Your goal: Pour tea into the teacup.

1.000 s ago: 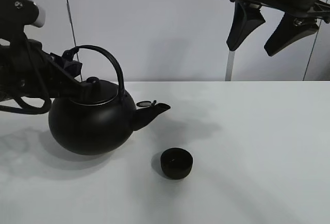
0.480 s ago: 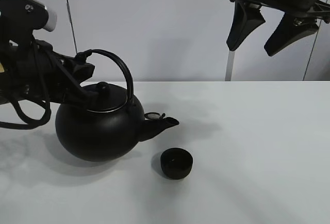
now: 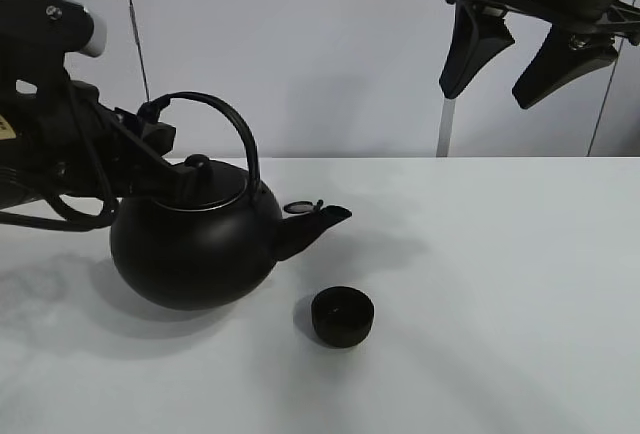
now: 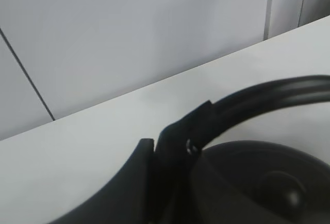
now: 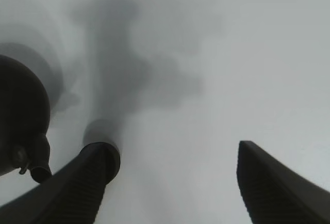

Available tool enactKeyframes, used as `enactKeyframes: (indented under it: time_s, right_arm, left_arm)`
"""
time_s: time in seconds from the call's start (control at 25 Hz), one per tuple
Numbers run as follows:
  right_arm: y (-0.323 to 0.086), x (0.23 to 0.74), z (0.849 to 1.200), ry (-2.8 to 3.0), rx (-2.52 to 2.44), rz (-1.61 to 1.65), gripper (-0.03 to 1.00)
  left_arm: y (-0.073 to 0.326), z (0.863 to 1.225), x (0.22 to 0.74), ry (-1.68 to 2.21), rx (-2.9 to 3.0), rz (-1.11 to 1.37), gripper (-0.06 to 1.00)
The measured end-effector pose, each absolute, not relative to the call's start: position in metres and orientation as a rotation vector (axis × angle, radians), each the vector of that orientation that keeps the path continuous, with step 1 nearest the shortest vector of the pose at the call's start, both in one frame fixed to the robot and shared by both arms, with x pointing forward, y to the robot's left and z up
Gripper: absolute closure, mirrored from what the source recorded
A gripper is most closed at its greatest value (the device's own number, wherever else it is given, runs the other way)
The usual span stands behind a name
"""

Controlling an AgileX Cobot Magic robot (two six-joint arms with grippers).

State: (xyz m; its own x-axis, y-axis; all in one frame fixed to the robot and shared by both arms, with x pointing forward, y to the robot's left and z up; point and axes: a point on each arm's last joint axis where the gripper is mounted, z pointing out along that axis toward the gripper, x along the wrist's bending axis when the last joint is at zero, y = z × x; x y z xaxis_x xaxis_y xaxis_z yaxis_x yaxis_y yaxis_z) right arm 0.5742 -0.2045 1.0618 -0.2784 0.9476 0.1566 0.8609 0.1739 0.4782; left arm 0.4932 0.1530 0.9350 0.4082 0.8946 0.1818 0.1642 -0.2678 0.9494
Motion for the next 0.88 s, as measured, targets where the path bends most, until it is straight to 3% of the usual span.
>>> enactKeyframes:
  time_s: [0.88]
  right_arm:
    - [-0.204, 0.574, 1.062, 2.265, 1.772, 0.734, 0.47]
  left_arm:
    - [0.145, 0.924, 0.492, 0.817, 1.804, 0.98, 0.84]
